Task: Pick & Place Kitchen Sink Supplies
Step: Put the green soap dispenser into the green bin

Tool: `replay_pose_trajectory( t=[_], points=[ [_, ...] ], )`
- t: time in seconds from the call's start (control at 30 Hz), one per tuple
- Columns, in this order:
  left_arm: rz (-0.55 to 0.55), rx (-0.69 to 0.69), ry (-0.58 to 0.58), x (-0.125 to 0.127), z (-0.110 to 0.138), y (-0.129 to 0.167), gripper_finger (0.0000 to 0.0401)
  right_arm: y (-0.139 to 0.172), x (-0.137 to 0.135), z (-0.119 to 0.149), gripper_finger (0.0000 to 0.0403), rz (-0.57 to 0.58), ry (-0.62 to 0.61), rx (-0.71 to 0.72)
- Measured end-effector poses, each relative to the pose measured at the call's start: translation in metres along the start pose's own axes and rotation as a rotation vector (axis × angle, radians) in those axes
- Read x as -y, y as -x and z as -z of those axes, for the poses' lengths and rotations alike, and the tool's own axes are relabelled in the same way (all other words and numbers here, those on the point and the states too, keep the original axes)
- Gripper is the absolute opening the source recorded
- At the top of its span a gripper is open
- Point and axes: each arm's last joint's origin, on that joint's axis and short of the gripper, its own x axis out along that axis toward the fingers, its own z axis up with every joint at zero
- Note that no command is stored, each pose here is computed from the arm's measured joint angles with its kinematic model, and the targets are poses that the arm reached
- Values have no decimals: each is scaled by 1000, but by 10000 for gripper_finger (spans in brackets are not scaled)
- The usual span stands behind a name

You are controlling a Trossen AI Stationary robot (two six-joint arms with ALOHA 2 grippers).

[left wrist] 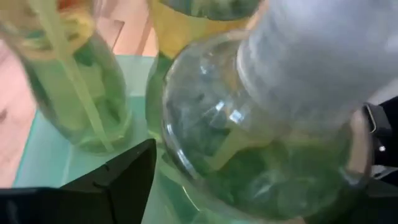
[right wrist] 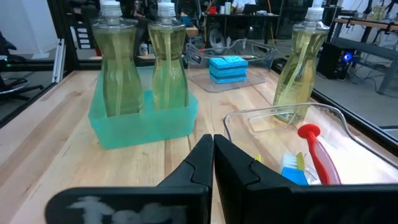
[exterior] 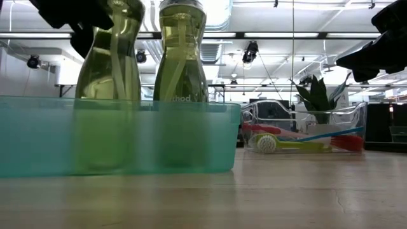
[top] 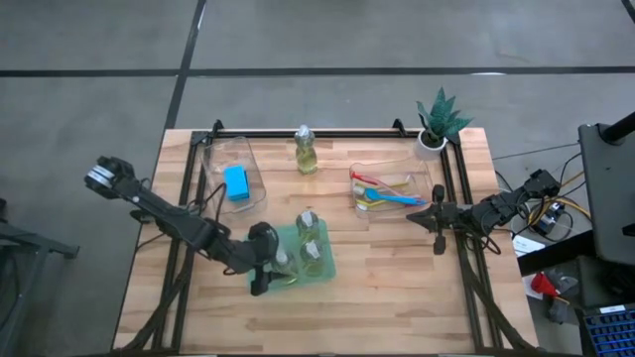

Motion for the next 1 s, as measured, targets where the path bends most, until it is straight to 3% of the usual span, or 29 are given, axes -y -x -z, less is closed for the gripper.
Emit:
replay_pose_trajectory(
  t=[0.53,0.8,0.9,1.0],
  points=[
    [168,-160,211,-3,-3,32,324,0,0,0,8,0,0,0],
    [75,-266,238,-18,6,57,324,0,0,0,8,0,0,-1],
    [17,-243,246,-26,6,68,323,0,0,0,8,0,0,0],
    [-110,-177,244,-38,5,77,323,0,0,0,8,0,0,0]
  ],
)
